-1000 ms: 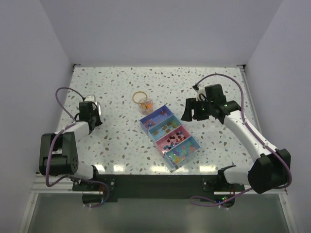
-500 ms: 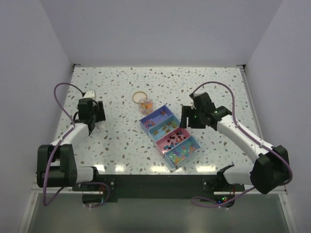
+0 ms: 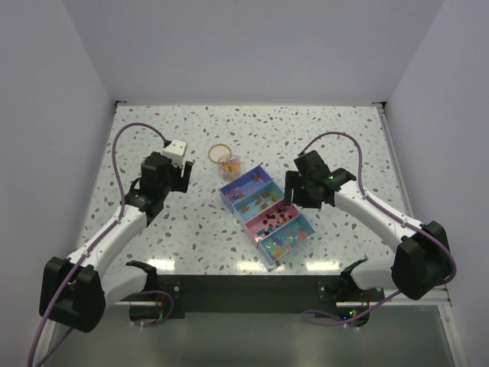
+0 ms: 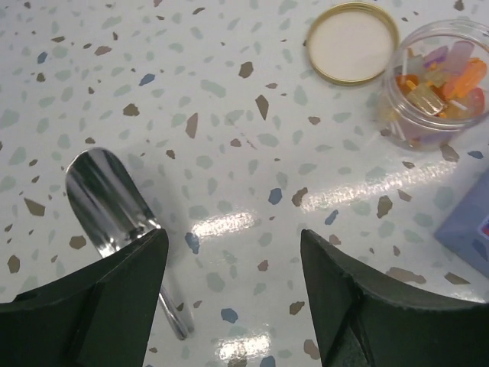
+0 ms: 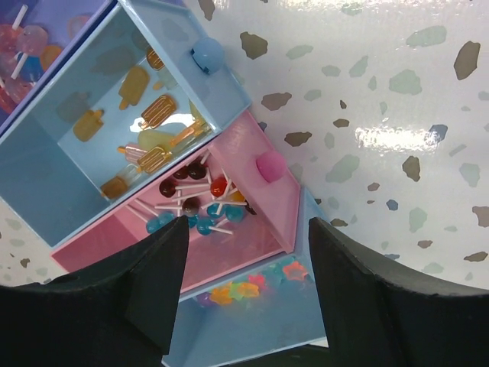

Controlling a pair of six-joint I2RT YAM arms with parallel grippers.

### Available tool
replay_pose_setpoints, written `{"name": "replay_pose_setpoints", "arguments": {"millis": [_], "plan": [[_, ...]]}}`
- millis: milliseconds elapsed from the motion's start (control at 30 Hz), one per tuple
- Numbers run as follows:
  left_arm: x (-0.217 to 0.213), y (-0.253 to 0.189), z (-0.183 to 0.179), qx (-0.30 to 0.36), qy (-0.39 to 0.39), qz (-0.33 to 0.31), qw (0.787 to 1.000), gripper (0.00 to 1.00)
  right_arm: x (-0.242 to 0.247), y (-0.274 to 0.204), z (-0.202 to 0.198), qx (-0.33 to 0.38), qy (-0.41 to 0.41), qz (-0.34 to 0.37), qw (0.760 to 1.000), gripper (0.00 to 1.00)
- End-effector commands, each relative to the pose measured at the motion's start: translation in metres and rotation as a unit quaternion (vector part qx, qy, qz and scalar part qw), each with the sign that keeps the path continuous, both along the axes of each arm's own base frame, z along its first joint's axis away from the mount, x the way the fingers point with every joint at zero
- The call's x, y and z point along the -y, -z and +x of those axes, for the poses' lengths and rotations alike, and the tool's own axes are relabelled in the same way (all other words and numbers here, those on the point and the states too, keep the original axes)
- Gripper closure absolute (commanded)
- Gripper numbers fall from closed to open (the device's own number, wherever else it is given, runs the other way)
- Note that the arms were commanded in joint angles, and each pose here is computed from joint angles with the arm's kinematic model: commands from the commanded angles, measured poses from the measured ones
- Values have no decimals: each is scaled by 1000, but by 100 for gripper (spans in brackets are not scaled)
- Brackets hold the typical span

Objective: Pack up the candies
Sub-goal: Place the spatula at the center of the board, then move the storage box to the center of the board.

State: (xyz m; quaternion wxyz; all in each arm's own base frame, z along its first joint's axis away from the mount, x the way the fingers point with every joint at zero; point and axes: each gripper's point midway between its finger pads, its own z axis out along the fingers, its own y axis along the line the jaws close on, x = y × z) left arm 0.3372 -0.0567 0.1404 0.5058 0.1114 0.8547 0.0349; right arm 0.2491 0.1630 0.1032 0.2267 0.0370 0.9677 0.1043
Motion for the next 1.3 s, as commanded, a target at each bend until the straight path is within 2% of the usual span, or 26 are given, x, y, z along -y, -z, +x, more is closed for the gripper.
{"name": "replay_pose_setpoints", "arguments": {"millis": [0,267,500,667,867,967,1267], "plan": [[17,-12,-2,8,49,4,999,25,-5,-9,12,18,7,3,1000,34],[20,-3,-4,15,52,-1,999,25,-31,-9,9,12,21,40,999,38],[23,-3,-6,25,55,7,998,25,-54,-12,18,14,64,58,996,43],[25,-5,-9,31,55,16,998,24,-57,-15,20,24,85,35,996,44],[32,-16,-7,54,60,17,997,24,-67,8,14,-18,100,50,994,46],[34,-18,-9,57,62,20,996,24,-71,15,16,-23,114,60,991,49],[36,-22,-13,64,67,22,995,23,-48,24,24,-18,173,13,985,64]]}}
